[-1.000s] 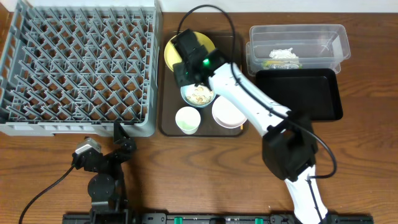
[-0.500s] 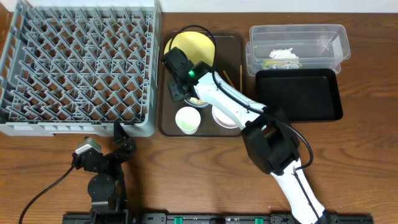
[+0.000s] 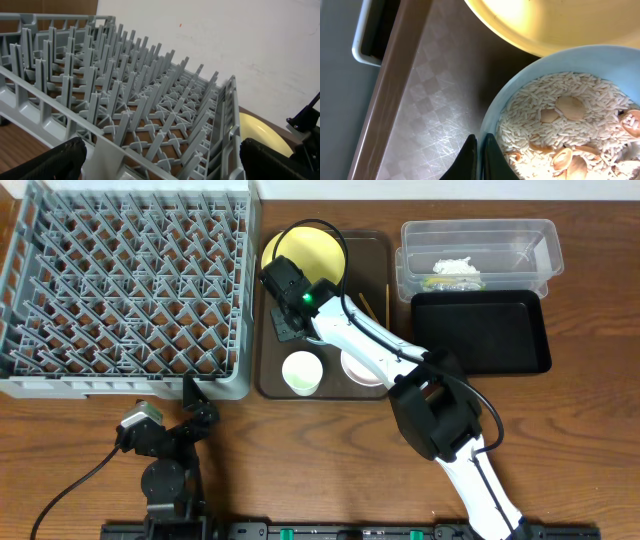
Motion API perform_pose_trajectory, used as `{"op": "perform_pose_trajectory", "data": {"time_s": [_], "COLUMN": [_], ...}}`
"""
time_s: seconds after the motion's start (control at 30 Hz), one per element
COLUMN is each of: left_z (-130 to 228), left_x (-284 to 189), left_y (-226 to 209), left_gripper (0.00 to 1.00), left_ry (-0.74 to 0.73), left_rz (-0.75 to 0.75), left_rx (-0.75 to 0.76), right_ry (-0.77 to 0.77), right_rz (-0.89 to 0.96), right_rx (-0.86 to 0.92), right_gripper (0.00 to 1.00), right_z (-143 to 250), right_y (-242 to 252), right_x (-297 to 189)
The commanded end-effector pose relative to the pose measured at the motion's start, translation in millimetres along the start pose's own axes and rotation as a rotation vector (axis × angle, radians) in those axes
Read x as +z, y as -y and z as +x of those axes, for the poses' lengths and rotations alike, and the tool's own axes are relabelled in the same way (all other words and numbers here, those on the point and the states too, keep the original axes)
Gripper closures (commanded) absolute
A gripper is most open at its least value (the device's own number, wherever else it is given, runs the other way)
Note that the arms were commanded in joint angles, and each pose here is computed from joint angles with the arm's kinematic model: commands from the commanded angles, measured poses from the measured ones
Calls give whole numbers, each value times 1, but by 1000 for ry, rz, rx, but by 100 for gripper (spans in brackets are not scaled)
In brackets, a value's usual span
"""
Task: Sort waste into correct bins and load items into the dishwasher
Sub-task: 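Grasp the rim of the light-blue rice bowl with the right gripper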
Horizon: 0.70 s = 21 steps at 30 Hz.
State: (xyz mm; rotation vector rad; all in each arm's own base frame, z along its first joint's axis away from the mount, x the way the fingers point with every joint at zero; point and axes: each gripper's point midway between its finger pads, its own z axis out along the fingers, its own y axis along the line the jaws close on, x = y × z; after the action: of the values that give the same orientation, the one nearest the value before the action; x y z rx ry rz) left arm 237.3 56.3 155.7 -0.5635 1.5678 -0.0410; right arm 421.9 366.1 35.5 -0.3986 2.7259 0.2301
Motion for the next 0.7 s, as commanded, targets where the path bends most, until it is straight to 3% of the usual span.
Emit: {"op": "perform_pose_trajectory", "data": {"time_s": [0.0,0.43,0.67], "left_z": [15,15,15], "left_x": [1,1,1], "left_y": [-10,-10,-10], "left_gripper": [0,0,0], "left_ry": [-41,-41,-41], "left_rz": [-41,-41,-41], "left_rx": [34,35,35], "right_ry": [-5,119,66], "right_rz": [4,-36,4], "right_rx": [-2,-14,8], "right_gripper": [99,99,99], "right_z": [1,-33,-20], "right_y": [-1,4,35], "right_x": [-2,-107,-148]}}
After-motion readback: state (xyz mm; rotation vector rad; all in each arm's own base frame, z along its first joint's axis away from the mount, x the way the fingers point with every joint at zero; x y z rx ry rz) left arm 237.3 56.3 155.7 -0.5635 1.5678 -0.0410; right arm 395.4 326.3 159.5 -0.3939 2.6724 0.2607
